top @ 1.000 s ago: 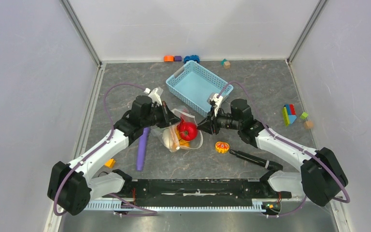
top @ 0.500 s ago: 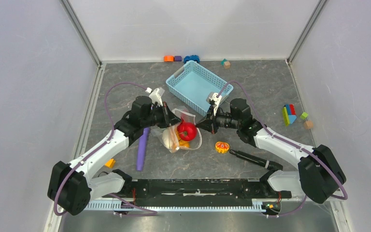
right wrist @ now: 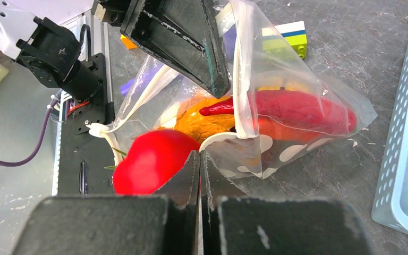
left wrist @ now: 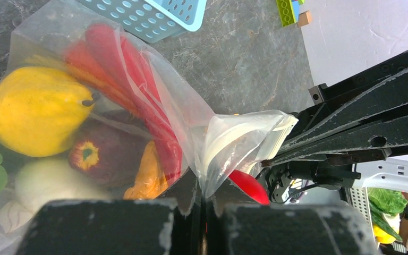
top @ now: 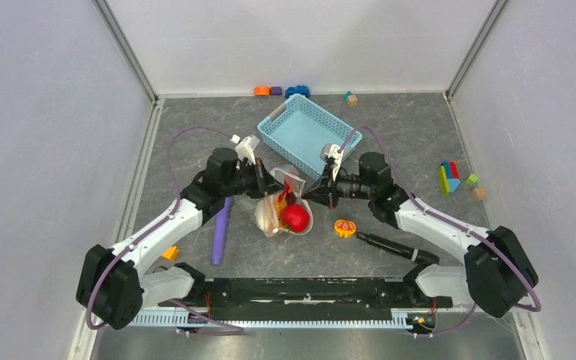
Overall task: Place the food in the zip-top bag and seal the zipper
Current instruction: Zip the zipper food storage bag at the center of the board.
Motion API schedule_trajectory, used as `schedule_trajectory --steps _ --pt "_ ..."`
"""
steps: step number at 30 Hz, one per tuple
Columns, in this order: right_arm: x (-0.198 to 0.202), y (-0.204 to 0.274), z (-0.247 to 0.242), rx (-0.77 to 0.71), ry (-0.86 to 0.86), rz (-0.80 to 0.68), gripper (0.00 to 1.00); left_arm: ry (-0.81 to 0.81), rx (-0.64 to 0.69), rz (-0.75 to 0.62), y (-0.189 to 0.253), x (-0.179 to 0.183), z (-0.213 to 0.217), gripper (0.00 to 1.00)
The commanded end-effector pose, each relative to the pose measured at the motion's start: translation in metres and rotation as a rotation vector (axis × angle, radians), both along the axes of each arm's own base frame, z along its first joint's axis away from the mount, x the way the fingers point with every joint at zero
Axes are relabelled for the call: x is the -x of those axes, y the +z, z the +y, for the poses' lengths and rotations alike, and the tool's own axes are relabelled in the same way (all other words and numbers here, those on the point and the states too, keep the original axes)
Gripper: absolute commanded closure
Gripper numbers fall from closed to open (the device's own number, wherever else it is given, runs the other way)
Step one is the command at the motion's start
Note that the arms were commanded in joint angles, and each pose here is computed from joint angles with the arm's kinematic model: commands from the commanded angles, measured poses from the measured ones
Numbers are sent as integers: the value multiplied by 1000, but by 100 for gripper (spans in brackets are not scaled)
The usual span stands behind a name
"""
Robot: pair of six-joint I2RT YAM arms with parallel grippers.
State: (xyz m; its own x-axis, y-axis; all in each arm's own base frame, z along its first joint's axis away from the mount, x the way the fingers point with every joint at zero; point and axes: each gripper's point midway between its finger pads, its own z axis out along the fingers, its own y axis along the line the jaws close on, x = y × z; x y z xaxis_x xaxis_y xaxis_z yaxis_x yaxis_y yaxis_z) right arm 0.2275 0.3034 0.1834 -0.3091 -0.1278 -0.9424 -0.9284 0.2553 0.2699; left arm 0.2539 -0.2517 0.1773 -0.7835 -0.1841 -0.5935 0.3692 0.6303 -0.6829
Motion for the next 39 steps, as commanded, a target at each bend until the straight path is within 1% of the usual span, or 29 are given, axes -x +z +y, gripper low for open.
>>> schedule_trajectory --steps 1,4,7,10,16,18,20,26,28,32,34,37,39 --pt "6 35 4 -59 42 -98 100 -58 69 -91 33 -5 -11 98" --pt "-2 43 1 -42 -14 -79 100 -55 87 -80 38 -4 -13 98" --pt "-10 44 -1 8 -65 -7 100 -54 98 -64 42 -3 -14 98" --pt "-9 49 0 9 -78 49 100 -57 103 -34 43 -2 -16 98" --pt "-5 69 -7 -4 -114 54 100 -48 102 4 43 -2 -17 98" --pt "-5 69 -9 1 -132 62 100 -39 94 6 42 -3 -15 97" --pt "-5 59 -12 29 -156 95 100 -34 77 8 38 -4 -14 94" --pt "-23 27 -16 103 -295 180 100 -38 40 44 19 -10 -16 93" --pt "-31 17 -16 132 -327 208 100 -35 36 29 20 -16 -17 91" --pt "-35 18 -9 142 -321 228 100 -27 21 -14 22 -27 -19 80" --pt "-36 24 -7 141 -321 219 100 -26 -4 -13 19 -29 -18 72" --pt "-39 31 -8 143 -337 208 100 -46 -10 -39 25 -27 -17 51" --pt "-39 32 -6 141 -329 214 100 -61 -8 -76 33 -24 -16 34"
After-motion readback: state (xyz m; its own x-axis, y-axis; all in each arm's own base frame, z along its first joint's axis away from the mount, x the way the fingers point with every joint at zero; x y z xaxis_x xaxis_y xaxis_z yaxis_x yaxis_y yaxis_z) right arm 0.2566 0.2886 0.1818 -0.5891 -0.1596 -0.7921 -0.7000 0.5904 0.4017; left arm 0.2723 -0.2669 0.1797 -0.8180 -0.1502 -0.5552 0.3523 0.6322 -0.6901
